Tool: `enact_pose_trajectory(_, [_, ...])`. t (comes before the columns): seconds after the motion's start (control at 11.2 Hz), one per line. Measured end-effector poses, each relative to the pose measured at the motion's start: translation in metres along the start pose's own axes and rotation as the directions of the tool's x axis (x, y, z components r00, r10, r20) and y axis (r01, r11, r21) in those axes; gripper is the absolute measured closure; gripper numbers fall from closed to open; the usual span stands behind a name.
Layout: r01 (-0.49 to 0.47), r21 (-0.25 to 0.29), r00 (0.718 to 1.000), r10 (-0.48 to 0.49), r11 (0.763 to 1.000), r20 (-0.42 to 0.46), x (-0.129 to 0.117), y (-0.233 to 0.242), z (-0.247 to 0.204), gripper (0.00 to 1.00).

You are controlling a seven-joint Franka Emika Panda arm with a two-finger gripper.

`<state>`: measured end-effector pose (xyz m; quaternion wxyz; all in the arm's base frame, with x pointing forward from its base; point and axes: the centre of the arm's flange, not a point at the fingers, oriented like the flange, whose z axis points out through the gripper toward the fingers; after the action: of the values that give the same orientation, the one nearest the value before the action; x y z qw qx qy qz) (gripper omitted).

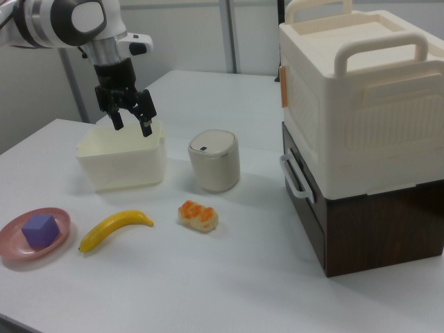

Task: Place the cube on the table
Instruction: 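Move the open gripper over the purple cube on the pink plate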

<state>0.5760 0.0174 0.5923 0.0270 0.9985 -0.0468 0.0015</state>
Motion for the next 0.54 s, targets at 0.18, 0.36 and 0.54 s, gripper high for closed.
enact_pose_trajectory(0.18, [0.042,0.0,0.999,-0.042,0.999,0.0,-0.0001,-0.0006,0.0001,0.0])
enact_pose_trajectory(0.36, [0.063,0.0,0.998,-0.063,0.998,0.001,-0.0001,-0.0004,0.0002,0.0])
enact_pose_trajectory(0.54, [0.086,0.0,0.996,-0.086,0.996,0.003,-0.0001,-0.0006,0.0012,0.0])
